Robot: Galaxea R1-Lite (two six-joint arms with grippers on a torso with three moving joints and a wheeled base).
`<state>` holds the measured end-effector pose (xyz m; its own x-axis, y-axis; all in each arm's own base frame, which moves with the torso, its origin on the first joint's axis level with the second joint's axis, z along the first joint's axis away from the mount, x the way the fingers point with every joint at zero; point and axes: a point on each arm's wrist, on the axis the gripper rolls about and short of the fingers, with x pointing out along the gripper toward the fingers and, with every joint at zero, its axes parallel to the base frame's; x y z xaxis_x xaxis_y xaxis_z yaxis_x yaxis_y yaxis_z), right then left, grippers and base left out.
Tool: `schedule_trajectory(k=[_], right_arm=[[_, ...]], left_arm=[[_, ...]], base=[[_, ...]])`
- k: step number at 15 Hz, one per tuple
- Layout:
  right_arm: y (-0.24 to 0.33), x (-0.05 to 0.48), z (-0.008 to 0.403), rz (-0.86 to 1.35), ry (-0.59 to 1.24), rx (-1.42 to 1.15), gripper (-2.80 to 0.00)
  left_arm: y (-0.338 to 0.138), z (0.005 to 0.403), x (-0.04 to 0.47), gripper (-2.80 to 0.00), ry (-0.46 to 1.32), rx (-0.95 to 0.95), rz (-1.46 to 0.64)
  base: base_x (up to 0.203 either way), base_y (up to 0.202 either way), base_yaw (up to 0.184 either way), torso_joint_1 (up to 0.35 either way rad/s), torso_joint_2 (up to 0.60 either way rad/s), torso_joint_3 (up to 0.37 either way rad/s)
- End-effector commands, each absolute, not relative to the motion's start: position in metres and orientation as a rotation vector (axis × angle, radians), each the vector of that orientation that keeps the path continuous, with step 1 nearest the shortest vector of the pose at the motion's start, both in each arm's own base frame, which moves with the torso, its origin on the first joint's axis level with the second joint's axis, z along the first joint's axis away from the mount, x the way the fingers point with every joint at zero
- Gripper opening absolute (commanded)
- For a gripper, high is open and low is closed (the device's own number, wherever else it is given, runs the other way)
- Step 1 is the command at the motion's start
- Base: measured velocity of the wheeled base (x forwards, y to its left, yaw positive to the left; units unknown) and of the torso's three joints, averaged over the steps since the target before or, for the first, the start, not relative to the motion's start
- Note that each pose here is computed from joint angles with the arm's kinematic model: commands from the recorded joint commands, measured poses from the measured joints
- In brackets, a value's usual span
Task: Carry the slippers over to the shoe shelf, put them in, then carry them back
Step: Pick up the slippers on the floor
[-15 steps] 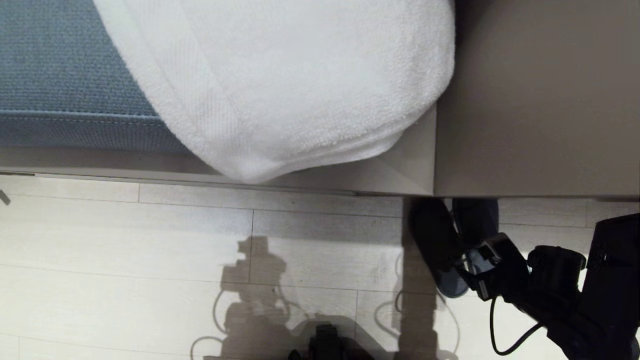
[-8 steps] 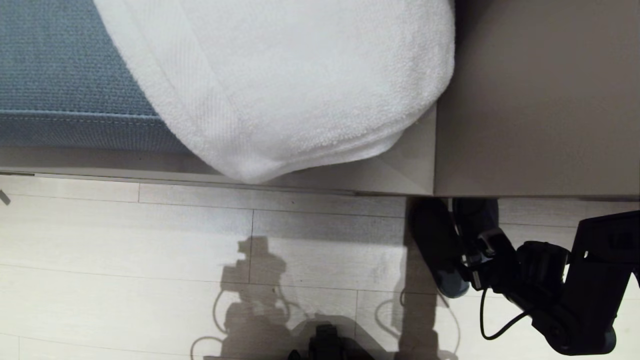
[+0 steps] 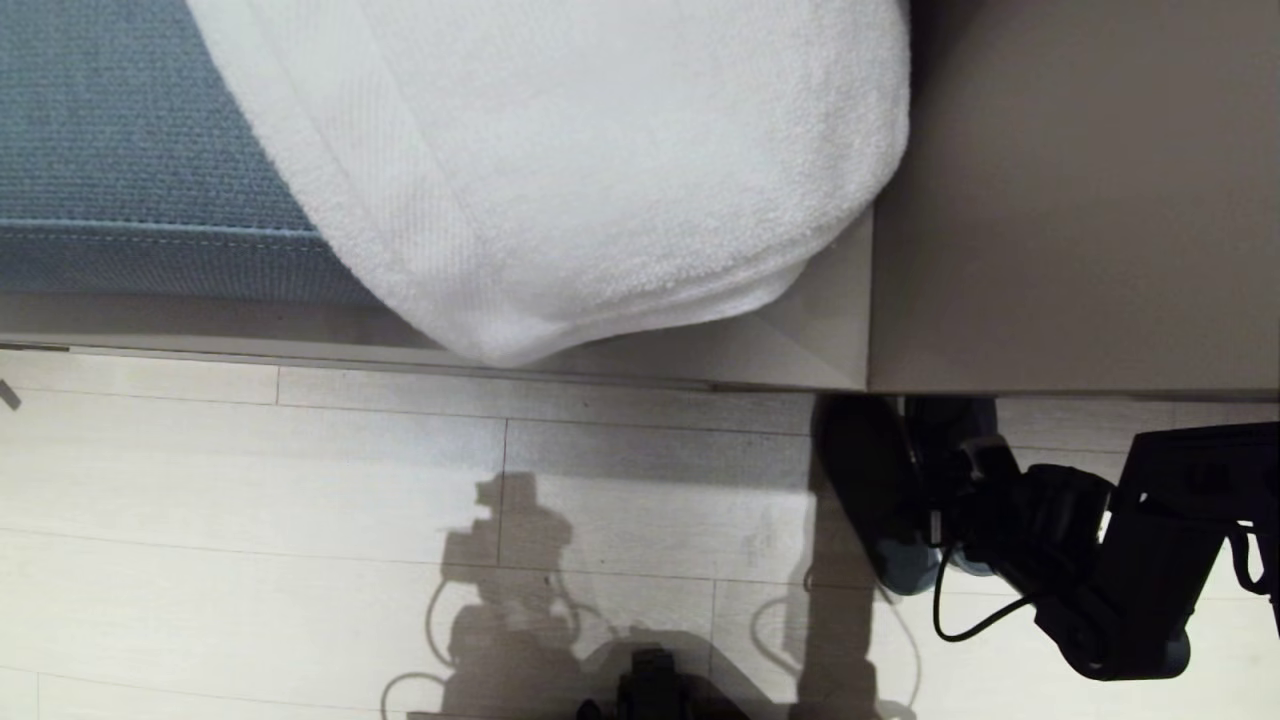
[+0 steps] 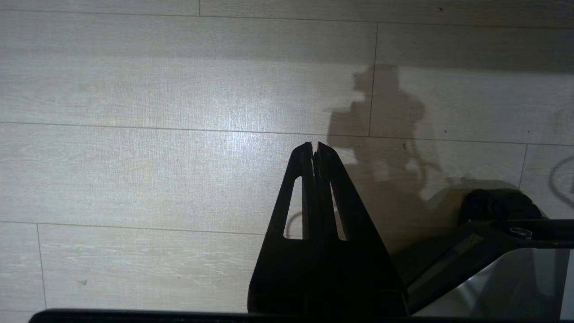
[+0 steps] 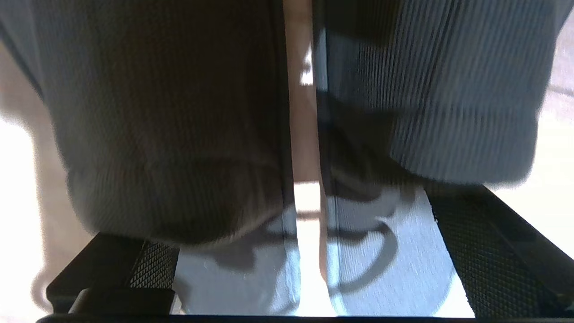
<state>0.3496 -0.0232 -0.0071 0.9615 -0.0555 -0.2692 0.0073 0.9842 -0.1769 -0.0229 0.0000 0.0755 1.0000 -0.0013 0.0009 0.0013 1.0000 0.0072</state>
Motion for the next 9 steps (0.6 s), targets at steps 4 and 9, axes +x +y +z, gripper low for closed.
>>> schedule_trajectory(k=[4, 9], right_arm=[[-0.014, 0.367, 0.007, -0.016, 0.179, -0.152, 0.0], [-0.013, 0.375, 0.004, -0.012, 0.164, -0.151, 0.0]], left_arm=[[0.0, 0.075, -0.023, -2.8, 0.0, 0.006, -0.001], [0.0, 0.076, -0.023, -2.8, 0.0, 0.006, -0.002]], base=[[0.0, 0.0, 0.0, 0.0, 0.0, 0.0], [0.0, 0.0, 0.0, 0.0, 0.0, 0.0]])
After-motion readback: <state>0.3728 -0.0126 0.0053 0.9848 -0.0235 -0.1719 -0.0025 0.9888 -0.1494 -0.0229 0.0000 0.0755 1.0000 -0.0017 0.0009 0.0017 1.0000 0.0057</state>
